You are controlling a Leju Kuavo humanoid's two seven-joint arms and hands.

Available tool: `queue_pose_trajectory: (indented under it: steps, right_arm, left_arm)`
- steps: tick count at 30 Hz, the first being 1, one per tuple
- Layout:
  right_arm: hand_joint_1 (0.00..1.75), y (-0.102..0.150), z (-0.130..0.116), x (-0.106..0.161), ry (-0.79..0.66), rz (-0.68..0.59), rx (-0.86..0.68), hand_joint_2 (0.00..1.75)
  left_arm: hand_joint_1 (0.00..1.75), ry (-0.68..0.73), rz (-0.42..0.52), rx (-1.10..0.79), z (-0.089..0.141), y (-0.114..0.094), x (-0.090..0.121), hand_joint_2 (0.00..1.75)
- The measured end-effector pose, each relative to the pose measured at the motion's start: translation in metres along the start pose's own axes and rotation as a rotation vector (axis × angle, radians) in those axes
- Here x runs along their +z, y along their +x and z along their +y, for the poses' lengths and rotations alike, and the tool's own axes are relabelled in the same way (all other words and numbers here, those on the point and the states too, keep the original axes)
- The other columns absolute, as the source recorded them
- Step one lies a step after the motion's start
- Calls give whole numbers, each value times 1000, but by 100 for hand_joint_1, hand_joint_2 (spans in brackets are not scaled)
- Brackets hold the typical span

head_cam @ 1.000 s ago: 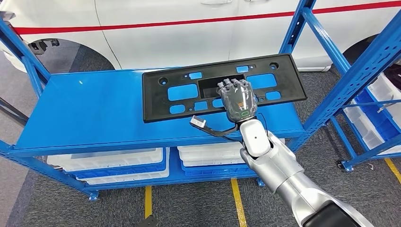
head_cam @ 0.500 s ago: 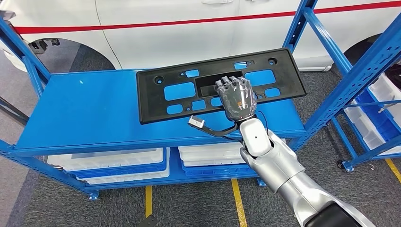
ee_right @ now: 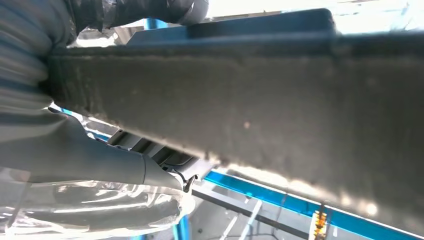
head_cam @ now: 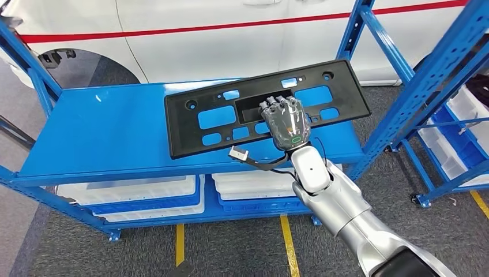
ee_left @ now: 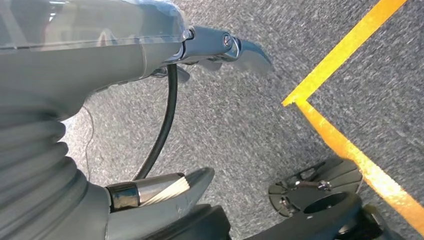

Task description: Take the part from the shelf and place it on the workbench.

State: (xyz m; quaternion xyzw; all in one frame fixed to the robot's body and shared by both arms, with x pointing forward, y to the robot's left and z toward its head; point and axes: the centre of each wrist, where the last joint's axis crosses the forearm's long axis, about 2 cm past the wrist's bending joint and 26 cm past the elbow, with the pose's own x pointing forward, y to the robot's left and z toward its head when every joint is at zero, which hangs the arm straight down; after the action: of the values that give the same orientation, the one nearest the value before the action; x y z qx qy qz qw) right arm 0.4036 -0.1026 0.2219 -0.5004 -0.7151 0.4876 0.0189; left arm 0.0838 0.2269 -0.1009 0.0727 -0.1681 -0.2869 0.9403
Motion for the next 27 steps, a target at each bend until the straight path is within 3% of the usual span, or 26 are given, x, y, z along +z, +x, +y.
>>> queue_pose_trajectory:
  steps: [27]
  right_arm:
    - [175,-2,6,6,34,-23,-51,175]
  left_arm:
    - [0,4,-8,-26,1,5,0,175]
